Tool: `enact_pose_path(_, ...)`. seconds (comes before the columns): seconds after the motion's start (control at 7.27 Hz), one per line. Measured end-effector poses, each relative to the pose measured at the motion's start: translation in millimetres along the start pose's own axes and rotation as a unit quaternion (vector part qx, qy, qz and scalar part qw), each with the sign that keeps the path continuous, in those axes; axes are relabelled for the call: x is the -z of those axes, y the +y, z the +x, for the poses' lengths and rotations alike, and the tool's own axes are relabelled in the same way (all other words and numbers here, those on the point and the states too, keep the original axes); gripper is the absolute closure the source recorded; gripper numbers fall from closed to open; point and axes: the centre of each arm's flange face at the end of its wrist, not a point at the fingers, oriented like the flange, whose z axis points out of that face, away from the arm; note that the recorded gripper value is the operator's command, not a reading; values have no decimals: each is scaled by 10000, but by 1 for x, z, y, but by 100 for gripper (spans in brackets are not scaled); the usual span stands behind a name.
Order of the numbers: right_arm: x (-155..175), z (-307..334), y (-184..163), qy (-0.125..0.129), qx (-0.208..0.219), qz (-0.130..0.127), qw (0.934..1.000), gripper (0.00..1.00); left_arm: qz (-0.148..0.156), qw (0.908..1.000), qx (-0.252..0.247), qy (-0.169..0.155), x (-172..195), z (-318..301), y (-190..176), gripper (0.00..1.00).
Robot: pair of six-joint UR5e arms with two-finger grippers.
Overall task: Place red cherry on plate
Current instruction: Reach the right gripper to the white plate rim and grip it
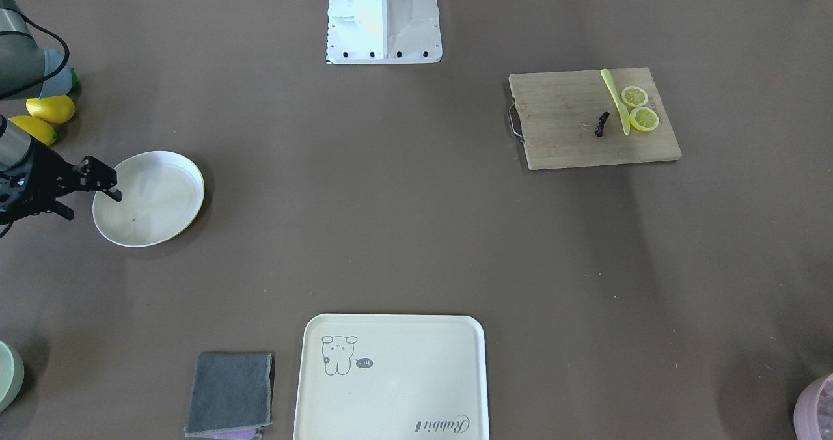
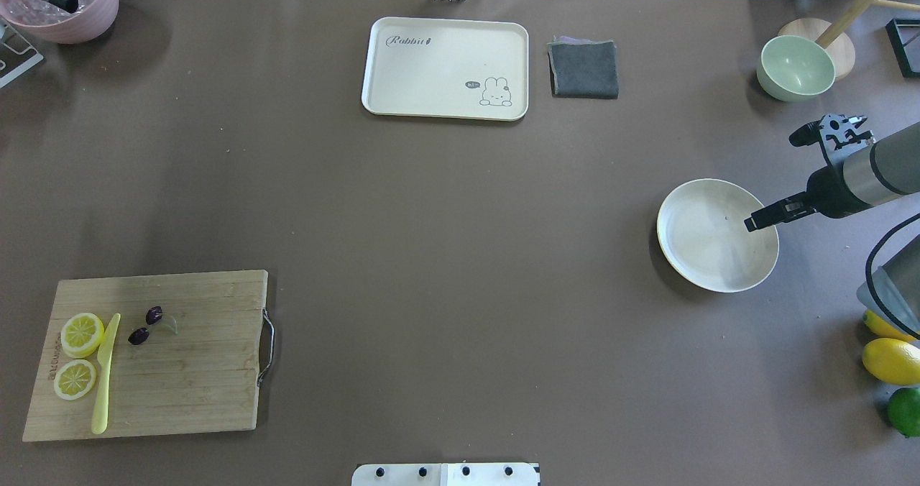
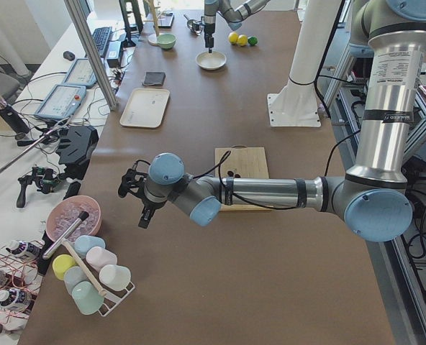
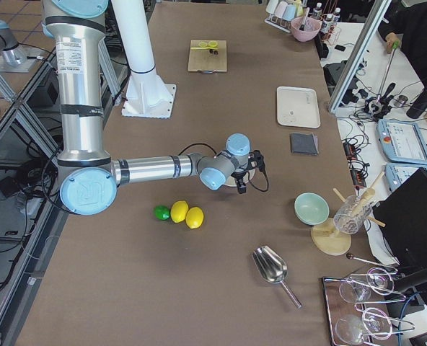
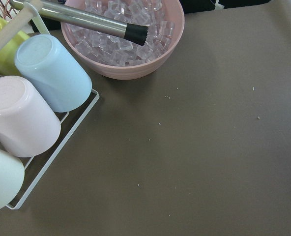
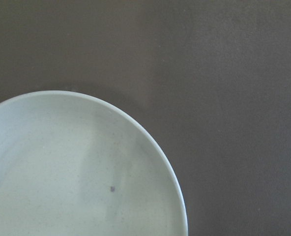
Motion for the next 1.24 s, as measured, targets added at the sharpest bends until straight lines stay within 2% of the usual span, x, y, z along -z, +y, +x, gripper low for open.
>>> enact_pose_path(0.14, -3, 1, 2, 37, 4, -4, 10000, 100, 3, 10000, -5, 1, 0, 0, 0, 3)
enact_pose_path(0.55, -5, 1, 1, 180, 27, 83, 9998, 100, 13, 10000, -15, -2, 1, 0, 0, 3)
enact_pose_path(0.83, -3, -2, -2, 178, 41, 121, 9998, 100, 11, 10000, -41, -1, 1, 0, 0, 3)
enact_pose_path(0.96, 0, -7, -3, 91, 63, 109, 9999, 100, 19, 10000, -55, -4, 2, -1, 0, 3)
enact_pose_path(1.24, 23, -15, -11, -394, 10, 36, 9992, 100, 47, 10000, -69, 1, 5, 1, -1, 3)
